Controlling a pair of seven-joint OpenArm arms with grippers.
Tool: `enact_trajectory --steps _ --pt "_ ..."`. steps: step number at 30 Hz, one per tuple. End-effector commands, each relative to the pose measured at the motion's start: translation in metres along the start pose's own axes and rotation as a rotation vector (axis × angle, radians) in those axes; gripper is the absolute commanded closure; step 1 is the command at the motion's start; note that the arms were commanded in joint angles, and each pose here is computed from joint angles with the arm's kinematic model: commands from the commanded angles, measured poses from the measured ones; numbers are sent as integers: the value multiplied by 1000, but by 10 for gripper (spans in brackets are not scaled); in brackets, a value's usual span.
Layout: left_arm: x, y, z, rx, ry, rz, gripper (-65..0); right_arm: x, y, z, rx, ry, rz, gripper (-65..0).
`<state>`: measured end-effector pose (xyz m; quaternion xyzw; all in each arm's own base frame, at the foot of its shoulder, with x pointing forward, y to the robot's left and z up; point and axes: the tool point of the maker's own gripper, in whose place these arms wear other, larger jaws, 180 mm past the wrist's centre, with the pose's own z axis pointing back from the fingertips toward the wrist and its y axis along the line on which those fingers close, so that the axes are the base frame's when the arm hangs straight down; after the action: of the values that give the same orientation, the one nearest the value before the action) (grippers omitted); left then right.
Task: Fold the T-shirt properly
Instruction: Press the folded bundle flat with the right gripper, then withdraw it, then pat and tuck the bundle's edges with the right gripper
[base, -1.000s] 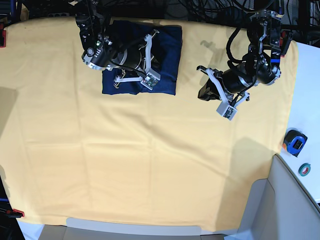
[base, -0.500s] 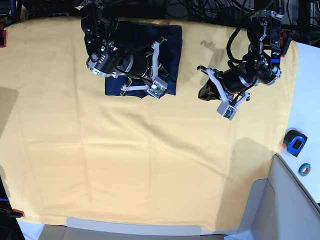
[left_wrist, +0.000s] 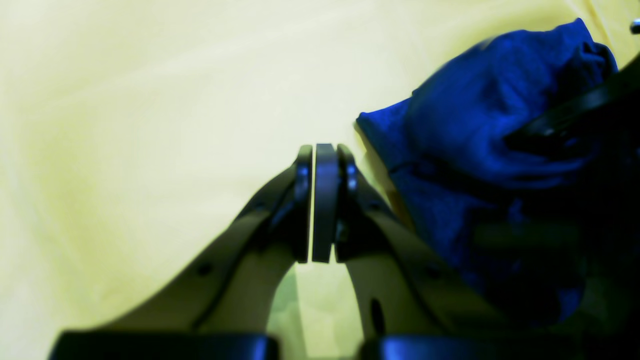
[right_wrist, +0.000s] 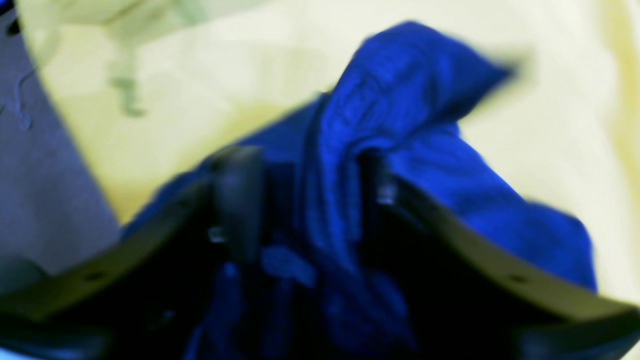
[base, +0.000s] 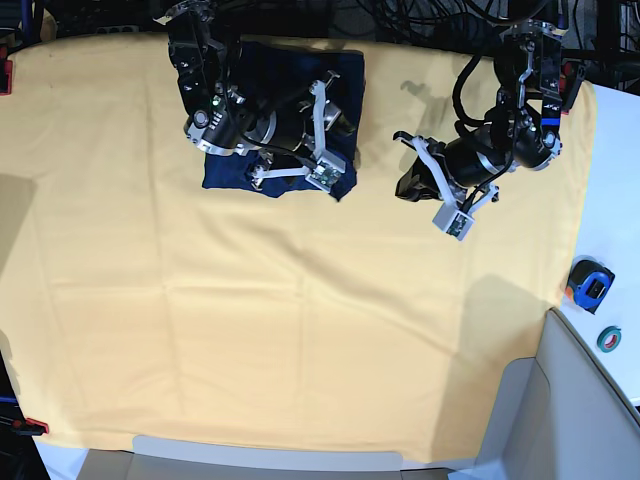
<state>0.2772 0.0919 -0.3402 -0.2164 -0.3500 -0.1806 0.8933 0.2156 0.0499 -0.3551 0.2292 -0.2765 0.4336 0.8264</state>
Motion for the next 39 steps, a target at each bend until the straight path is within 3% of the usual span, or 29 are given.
enact_trajectory --steps 1,5,9,14,18,20,26,27,33,39 --pt "12 0 4 -1 -38 -16 0 20 0 4 0 -61 31 -376" --pt "12 -1 4 -3 -40 -14 0 31 8 2 22 -68 84 -471" --pt "12 -1 4 -3 -40 -14 0 38 4 6 9 -89 90 -475" --pt "12 -1 4 -3 -40 -14 0 53 -22 27 -81 -150 79 -474" --pt "12 0 3 -3 -39 -13 0 33 -67 50 -206 -153 -38 -472" --pt "11 0 3 -2 -36 -13 0 15 -85 61 -261 -141 -114 -428" --pt "5 0 3 -4 -24 -5 0 -15 -100 74 -324 -117 -208 -30" --pt "5 0 3 -4 -24 -5 0 -17 -97 75 -323 -115 -211 0" --pt "6 0 3 -3 -25 -5 0 -44 -104 94 -391 -97 -277 0" --pt "6 0 3 -3 -23 -6 0 -75 -131 126 -530 -125 -451 0"
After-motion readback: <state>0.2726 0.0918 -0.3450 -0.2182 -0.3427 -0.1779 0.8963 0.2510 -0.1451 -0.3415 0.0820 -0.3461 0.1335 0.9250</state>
